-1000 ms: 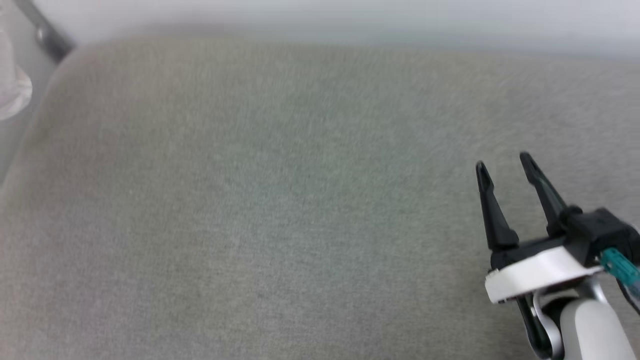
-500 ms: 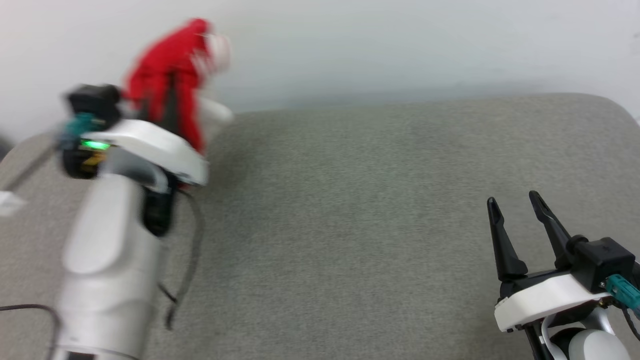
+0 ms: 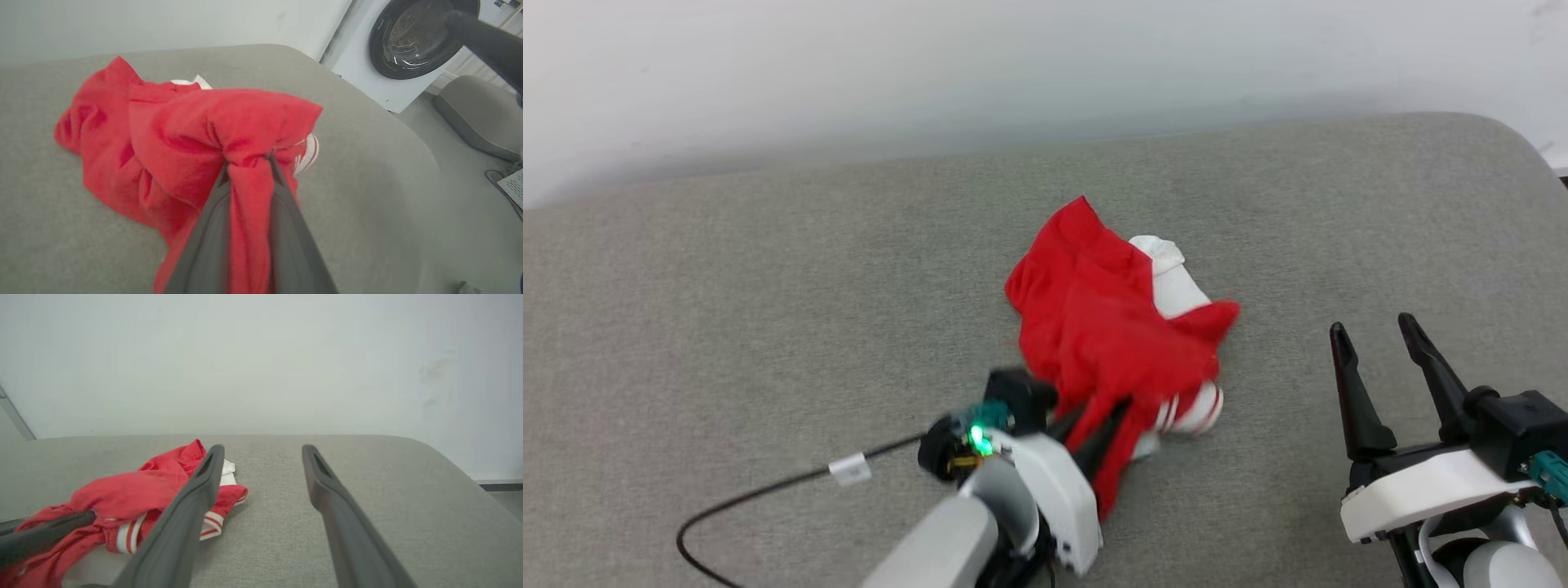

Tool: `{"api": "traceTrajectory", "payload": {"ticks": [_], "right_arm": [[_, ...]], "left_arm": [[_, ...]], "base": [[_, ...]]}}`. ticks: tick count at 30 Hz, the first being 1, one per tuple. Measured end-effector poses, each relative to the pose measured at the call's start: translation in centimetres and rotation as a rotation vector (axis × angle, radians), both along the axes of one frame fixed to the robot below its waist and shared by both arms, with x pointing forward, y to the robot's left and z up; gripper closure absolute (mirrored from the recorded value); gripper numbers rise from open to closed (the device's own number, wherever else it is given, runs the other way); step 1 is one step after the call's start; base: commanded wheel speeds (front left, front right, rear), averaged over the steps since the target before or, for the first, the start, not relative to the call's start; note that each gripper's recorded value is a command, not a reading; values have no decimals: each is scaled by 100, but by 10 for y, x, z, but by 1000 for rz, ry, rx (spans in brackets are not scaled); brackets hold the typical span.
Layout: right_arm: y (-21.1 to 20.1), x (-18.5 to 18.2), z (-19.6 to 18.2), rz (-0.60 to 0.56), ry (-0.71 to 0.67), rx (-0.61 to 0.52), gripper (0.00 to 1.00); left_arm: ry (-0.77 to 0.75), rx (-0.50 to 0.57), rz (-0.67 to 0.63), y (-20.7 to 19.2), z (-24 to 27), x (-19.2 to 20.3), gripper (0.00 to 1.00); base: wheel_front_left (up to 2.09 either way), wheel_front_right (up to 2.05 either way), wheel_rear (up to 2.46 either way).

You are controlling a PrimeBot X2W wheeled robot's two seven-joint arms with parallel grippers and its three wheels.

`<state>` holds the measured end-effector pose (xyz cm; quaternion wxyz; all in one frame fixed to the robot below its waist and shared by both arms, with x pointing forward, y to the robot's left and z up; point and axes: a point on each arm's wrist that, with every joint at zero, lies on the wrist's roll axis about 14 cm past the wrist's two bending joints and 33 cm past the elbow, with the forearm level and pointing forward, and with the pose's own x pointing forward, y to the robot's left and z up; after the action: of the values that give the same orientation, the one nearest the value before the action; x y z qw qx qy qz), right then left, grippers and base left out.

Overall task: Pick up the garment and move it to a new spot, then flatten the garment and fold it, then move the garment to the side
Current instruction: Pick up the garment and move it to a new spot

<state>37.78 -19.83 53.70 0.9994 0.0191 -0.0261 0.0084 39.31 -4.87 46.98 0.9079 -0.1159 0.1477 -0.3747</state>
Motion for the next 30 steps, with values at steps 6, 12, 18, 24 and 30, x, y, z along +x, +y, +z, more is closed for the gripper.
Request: {"api": "traceTrajectory", "payload": {"ticks": [6, 12, 18, 24, 30], "right_arm": [[13, 8, 2, 41, -11, 1, 0], [23, 9, 10, 69, -29, -6, 0], [31, 7, 18, 94, -45, -10, 0], [35, 0, 21, 105, -47, -14, 0], [31, -7, 16, 95, -26, -19, 0]], "left_arm": [[24, -4, 4, 12, -16, -28, 0], [-213, -90, 102, 32, 46, -9, 0], [-347, -111, 299, 81, 88, 8, 0], [-380, -69, 560, 161, 93, 14, 0], [-367, 11, 699, 215, 78, 1, 0]], "base": [[0, 0, 0], [0, 0, 0], [0, 0, 0], [0, 0, 0], [0, 0, 0]]}}
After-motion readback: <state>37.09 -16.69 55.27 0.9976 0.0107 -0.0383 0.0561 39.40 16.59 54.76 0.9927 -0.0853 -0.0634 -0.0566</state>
